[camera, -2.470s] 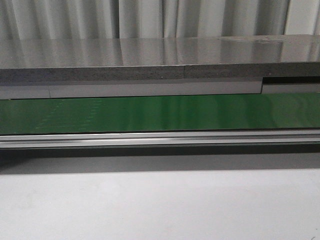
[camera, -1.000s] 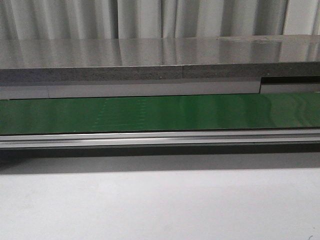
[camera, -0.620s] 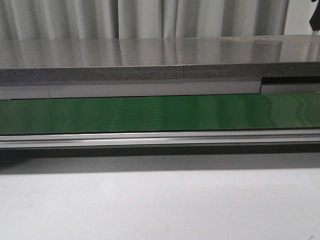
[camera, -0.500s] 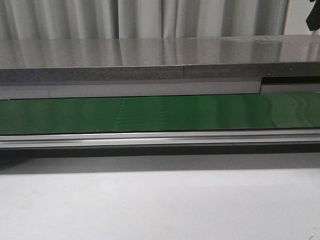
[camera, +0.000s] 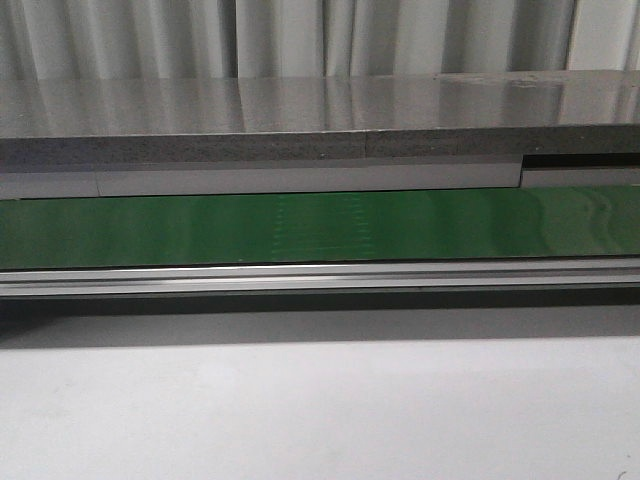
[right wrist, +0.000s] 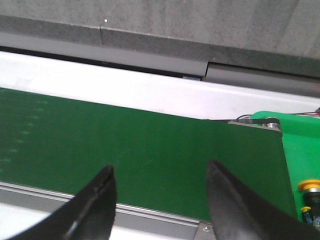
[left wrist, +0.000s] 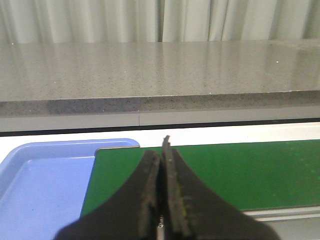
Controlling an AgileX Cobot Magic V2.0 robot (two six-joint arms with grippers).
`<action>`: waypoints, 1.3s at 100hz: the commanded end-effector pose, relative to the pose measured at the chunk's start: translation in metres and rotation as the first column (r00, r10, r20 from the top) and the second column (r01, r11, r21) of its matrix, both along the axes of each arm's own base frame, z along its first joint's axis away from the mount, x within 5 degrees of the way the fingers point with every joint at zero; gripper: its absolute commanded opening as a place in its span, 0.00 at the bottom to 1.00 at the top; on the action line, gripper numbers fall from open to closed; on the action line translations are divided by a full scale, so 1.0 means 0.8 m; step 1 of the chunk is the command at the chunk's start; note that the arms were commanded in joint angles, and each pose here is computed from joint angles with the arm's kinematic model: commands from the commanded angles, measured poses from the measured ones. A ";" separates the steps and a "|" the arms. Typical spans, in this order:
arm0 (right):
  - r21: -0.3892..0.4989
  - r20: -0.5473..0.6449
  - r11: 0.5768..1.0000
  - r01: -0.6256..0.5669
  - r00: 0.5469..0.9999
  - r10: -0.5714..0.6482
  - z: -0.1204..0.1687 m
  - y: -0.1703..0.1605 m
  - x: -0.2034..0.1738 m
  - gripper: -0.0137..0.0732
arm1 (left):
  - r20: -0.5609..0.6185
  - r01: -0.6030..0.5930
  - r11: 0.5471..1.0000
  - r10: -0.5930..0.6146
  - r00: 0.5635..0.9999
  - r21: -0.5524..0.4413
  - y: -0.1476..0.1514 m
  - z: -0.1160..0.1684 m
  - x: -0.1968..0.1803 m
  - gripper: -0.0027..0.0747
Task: Move button from left to right
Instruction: 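Lower the button into the green tray and open the right gripper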
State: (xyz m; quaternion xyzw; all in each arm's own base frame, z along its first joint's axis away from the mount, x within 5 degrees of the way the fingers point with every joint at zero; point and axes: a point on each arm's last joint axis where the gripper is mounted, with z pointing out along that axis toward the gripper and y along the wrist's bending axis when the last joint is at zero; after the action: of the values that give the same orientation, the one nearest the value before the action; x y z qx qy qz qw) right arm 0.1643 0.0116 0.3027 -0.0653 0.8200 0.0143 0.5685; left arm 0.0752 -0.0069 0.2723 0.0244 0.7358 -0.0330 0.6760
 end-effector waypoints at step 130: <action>0.044 0.233 0.997 -0.070 0.971 0.058 0.026 0.004 -0.117 0.08 | 0.092 -0.008 1.000 0.009 0.996 -0.019 0.001 0.019 0.001 0.01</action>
State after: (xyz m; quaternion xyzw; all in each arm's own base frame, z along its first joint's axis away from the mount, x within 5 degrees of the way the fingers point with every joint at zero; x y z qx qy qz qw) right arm 0.0696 0.0162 0.3097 -0.0899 0.7720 0.0465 0.6275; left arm 0.0752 -0.0069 0.2723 0.0244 0.7358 -0.0330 0.6760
